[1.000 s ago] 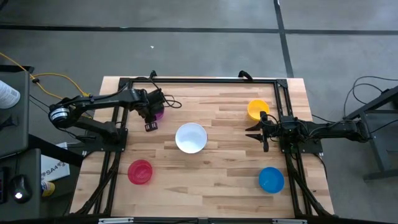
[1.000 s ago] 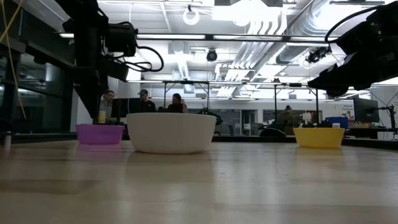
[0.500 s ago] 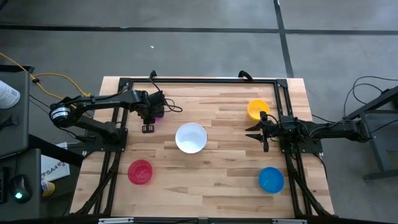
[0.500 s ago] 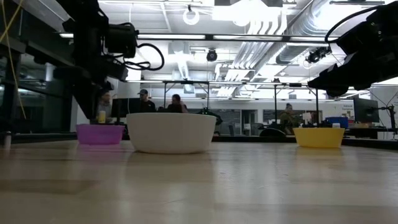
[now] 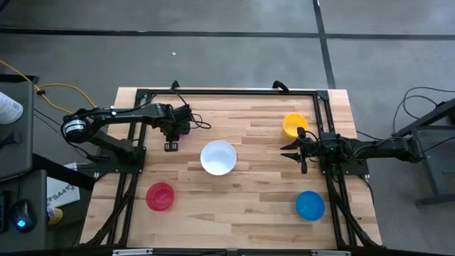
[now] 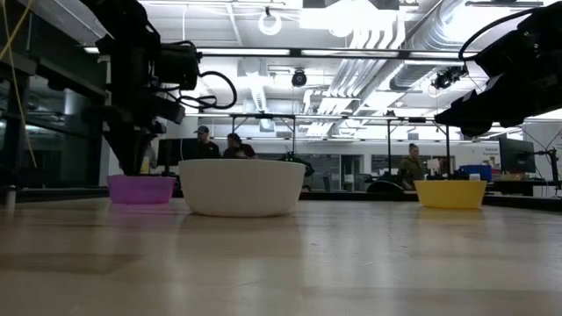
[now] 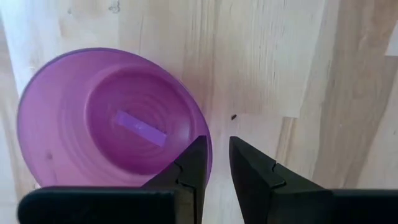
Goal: Nest bowls inside each other
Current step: Stack the violet bowl on the white bowl
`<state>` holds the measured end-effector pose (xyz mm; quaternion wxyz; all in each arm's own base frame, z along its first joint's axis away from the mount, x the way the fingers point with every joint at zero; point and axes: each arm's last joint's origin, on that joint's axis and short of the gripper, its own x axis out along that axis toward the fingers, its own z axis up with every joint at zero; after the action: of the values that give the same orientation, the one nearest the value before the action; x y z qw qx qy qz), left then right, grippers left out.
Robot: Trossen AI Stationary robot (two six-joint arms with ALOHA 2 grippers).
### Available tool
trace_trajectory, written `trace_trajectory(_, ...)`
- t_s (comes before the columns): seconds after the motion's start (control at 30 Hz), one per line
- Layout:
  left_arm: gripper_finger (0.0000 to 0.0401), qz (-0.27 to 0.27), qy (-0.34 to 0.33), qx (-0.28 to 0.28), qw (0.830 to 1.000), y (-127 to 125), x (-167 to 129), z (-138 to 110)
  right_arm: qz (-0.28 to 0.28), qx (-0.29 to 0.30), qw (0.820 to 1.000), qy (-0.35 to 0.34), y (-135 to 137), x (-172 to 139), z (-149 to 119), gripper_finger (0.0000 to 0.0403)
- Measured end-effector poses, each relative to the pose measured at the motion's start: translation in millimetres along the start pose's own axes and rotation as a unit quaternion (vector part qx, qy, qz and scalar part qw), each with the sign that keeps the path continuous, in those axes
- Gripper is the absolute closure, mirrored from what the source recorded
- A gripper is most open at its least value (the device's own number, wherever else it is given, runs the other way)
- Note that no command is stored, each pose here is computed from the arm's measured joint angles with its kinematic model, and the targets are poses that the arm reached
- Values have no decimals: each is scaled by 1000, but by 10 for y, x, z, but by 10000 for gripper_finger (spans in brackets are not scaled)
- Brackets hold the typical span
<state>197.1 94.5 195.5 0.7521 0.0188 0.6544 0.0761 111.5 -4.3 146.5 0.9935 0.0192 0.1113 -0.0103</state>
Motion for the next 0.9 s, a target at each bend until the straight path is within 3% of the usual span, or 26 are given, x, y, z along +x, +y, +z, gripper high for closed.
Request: trace_trajectory(0.9, 336, 12, -3, -42, 999, 25, 82, 65, 0, 0, 1000, 0, 0, 0, 0, 305)
